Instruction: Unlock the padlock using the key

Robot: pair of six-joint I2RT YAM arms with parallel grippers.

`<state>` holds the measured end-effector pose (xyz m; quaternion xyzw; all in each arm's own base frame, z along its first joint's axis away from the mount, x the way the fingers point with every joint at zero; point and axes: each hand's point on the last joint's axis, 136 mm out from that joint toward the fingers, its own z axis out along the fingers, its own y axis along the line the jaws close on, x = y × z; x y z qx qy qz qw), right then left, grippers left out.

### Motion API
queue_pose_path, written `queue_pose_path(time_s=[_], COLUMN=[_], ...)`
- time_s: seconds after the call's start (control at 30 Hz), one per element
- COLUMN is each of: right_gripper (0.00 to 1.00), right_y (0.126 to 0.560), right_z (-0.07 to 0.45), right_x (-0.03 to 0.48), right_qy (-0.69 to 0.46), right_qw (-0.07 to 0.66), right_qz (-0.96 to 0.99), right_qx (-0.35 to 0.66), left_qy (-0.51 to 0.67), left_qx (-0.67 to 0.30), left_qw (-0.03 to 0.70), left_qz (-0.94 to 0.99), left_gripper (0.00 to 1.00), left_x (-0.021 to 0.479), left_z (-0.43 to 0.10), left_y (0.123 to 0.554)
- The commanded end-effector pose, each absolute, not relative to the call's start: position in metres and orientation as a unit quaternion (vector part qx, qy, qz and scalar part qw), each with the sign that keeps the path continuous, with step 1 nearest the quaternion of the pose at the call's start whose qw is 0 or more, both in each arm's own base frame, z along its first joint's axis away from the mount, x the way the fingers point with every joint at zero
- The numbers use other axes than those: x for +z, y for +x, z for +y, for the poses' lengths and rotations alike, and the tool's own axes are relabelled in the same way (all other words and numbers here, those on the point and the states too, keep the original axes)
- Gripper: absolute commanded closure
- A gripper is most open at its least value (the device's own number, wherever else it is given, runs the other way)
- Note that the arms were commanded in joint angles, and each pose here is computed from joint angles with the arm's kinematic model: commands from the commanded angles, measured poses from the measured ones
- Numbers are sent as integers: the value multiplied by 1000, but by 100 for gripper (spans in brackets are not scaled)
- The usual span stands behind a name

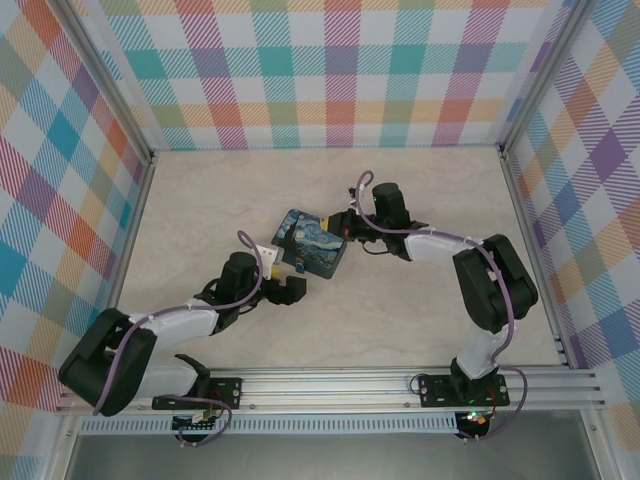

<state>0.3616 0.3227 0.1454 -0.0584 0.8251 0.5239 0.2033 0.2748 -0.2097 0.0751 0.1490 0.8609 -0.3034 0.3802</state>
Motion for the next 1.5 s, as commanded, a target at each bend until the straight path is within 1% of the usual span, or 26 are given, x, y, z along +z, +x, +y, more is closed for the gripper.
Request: queue_pose_path(time_s=[0.0, 0.33, 0.53, 0.8, 1.0, 1.27, 1.47], right_gripper=[98, 97, 97, 97, 97, 97, 97], right_y=[362, 361, 355, 351, 349, 348, 348], right_z=[327, 329, 327, 330, 332, 333, 333], right_x=[136, 105, 88, 85, 85, 89, 89], right_qy=[-54, -37, -38, -49, -59, -67, -67], right_qw=[189, 162, 153, 152, 154, 157, 159], right_qz=[838, 858, 882, 887, 890, 888, 888], right_qx=[509, 486, 444, 433, 426, 426, 427], left_qy=[174, 176, 176, 179, 194, 182, 170], left_qx=[-331, -332, -331, -316, -328, -372, -376], left_qw=[408, 395, 401, 419, 406, 368, 359], left_qz=[833, 838, 836, 832, 831, 833, 837], left_gripper=[9, 14, 16, 20, 26, 40, 49], left_x=[90, 67, 60, 55, 48, 42, 39], left_z=[-221, -225, -227, -222, -228, -240, -243], left_y=[287, 296, 306, 318, 317, 313, 314])
